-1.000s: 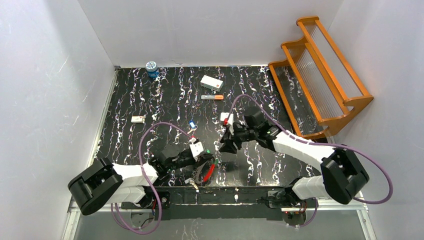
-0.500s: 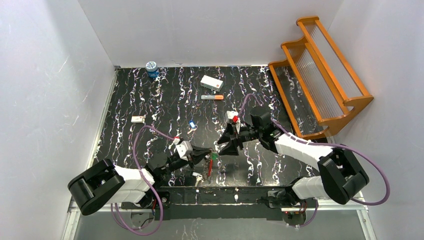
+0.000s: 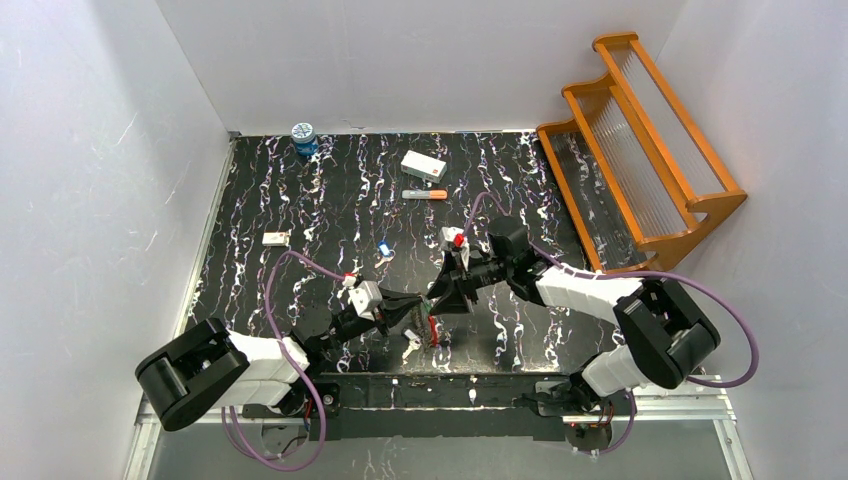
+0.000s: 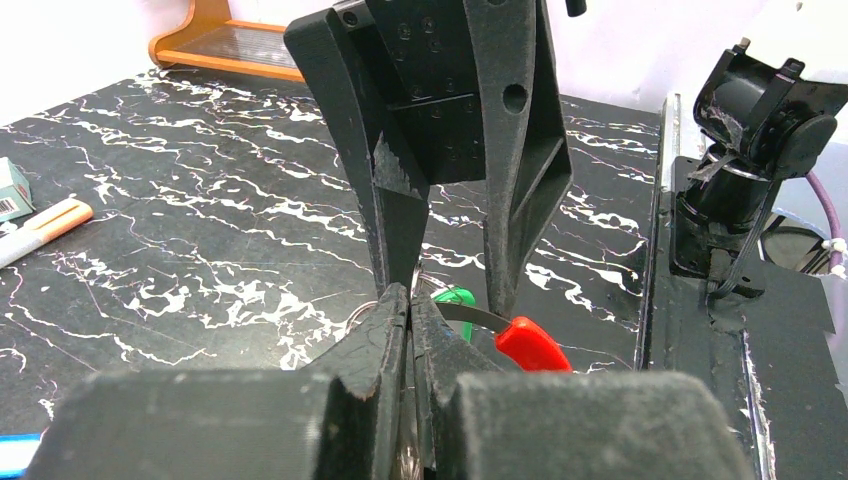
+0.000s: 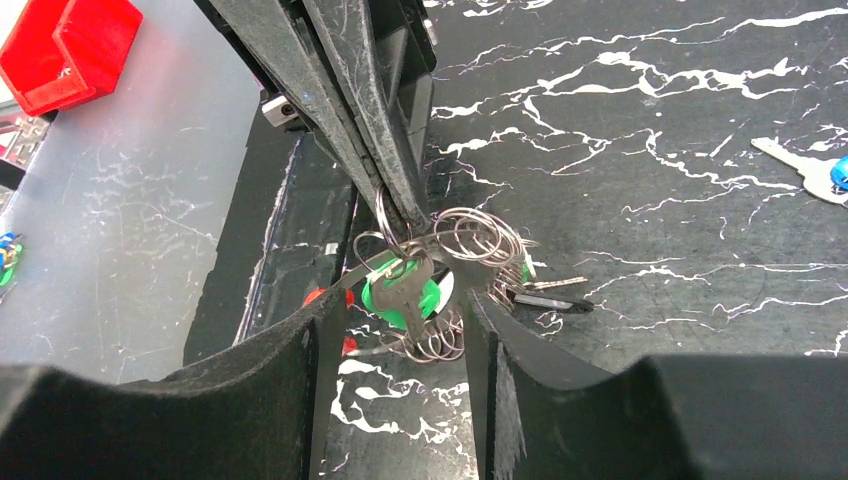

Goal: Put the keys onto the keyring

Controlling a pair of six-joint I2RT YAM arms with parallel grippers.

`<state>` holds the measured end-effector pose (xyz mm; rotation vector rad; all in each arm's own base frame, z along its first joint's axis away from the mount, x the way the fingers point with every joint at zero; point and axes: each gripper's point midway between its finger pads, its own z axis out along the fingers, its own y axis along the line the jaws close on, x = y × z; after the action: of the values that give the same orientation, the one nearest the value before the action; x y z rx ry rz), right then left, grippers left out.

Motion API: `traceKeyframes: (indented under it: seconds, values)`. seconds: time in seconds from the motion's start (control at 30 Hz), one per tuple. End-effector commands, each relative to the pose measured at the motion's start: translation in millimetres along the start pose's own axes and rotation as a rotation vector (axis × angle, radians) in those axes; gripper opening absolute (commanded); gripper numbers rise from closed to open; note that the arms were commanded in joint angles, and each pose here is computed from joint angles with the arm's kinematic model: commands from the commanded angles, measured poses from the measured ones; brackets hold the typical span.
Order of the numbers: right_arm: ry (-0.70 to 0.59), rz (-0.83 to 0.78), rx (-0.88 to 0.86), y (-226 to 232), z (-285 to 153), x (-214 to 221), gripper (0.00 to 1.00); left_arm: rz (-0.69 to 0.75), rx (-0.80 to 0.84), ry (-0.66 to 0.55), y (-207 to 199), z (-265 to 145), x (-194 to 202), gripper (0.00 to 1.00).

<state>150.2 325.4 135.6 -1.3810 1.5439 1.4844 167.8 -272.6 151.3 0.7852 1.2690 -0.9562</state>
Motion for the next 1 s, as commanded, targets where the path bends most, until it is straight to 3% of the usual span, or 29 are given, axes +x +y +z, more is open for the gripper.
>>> traceKeyframes:
  seconds: [0.0,0.17,0.27,0.37,0.63,0.97]
  values:
    - [-0.047,-0.074,-0.028,2.2,6.2,-25.7,0.54,0.018,-0.003,-0.068,-0.1,0.6,-17.1,0.00]
    - [-0.053,-0.083,-0.032,3.3,9.6,-28.1,0.54,0.014,0.001,-0.059,-0.8,0.8,-14.4,0.00]
    - [-0.044,-0.072,-0.023,-0.2,11.0,-25.0,0.43,0.013,0.004,-0.060,-1.5,0.6,-14.6,0.00]
    - [-0.024,-0.051,-0.016,-4.2,12.1,-18.6,0.25,0.015,0.000,-0.065,-0.7,0.8,-16.1,0.00]
    - [0.012,-0.022,-0.014,-9.4,14.7,-4.2,0.01,0.014,-0.003,-0.068,-0.5,0.8,-16.9,0.00]
    - [0.082,0.016,-0.050,-12.3,31.8,11.4,0.01,0.013,0.005,-0.070,-1.9,0.7,-17.7,0.00]
